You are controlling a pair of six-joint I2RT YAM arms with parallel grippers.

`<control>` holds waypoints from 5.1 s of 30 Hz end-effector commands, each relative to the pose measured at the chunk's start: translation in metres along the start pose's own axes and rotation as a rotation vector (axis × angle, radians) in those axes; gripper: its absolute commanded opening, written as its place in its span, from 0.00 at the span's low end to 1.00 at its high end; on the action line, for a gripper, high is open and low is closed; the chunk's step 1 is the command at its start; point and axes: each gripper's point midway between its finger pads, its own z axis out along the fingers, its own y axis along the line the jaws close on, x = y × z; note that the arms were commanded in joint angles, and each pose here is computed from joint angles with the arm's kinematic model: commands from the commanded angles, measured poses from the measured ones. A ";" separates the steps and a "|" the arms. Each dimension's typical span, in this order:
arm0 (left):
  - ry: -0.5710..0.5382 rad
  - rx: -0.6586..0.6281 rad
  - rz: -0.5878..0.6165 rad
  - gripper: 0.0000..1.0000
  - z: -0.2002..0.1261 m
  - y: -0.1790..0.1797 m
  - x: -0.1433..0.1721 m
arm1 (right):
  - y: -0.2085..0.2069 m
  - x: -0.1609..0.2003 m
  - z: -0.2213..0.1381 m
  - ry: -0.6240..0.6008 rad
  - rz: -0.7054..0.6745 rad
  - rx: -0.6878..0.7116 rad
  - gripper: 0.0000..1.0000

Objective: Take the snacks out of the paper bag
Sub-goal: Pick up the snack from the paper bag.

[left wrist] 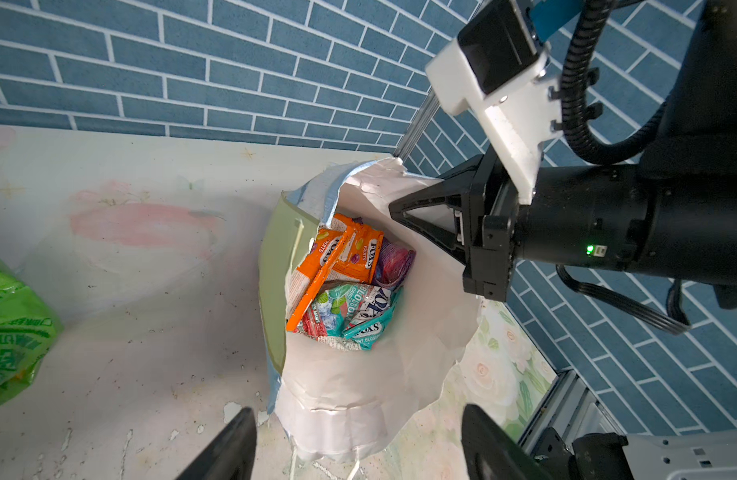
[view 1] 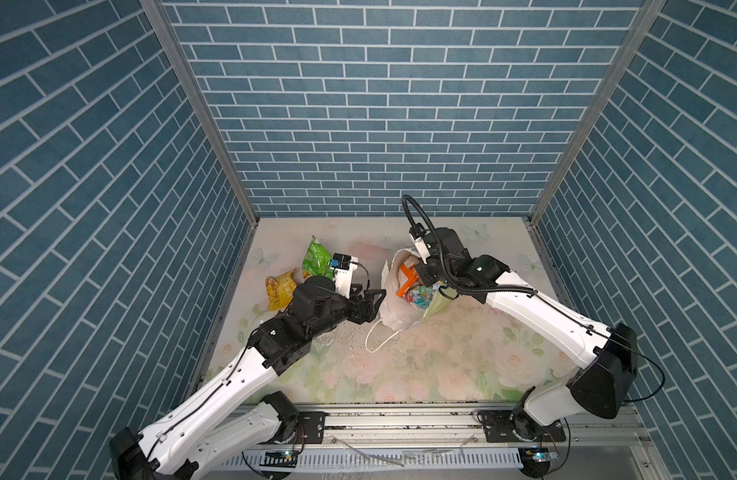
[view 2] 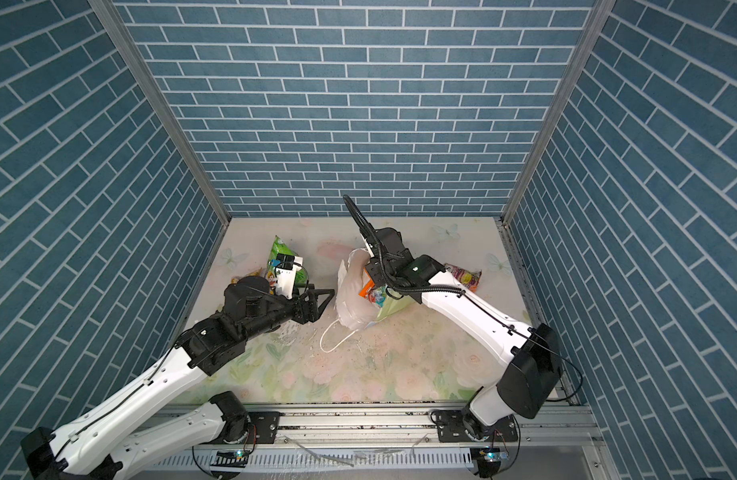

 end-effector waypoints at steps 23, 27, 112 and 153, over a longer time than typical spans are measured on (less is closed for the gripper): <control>0.004 0.072 -0.011 0.62 0.039 -0.017 0.052 | 0.029 -0.003 -0.020 -0.067 0.239 -0.161 0.00; -0.008 0.057 0.007 0.62 0.048 -0.017 0.052 | 0.031 -0.003 -0.023 -0.065 0.253 -0.177 0.00; -0.122 -0.229 0.130 0.64 0.185 0.067 0.068 | 0.041 0.004 -0.036 -0.016 0.317 -0.255 0.00; -0.108 -0.211 0.122 0.00 0.196 0.063 0.055 | 0.040 0.012 -0.025 0.022 0.302 -0.231 0.00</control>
